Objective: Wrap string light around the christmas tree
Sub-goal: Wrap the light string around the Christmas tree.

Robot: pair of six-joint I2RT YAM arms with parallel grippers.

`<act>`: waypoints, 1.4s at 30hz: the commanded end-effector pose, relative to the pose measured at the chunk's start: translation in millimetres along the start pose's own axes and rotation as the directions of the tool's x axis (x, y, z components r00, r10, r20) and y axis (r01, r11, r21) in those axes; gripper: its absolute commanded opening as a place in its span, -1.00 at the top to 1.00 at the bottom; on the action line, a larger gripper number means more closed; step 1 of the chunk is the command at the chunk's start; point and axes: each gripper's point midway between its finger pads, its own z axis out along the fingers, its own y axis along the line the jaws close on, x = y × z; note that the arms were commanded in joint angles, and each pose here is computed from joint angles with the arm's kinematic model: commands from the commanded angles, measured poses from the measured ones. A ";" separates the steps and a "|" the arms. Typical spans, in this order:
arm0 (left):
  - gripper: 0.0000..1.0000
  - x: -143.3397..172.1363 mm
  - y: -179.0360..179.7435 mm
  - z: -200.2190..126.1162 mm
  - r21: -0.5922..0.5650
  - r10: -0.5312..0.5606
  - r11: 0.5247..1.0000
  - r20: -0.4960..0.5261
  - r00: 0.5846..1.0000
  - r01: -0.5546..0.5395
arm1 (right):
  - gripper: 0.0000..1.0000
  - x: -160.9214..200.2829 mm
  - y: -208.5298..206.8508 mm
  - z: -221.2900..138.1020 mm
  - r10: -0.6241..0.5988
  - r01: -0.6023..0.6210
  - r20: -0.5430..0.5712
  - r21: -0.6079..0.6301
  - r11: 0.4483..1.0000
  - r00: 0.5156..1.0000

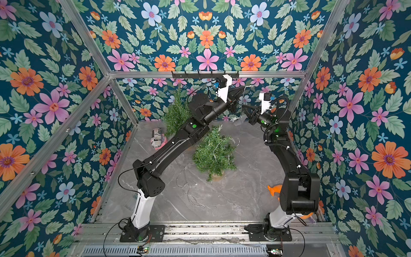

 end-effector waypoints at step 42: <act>1.00 -101.3 -112.7 -180.7 0.183 0.040 0.982 0.031 0.999 -0.045 | 1.00 -153.4 292.4 -188.7 -0.434 0.427 0.293 0.090 0.900 0.852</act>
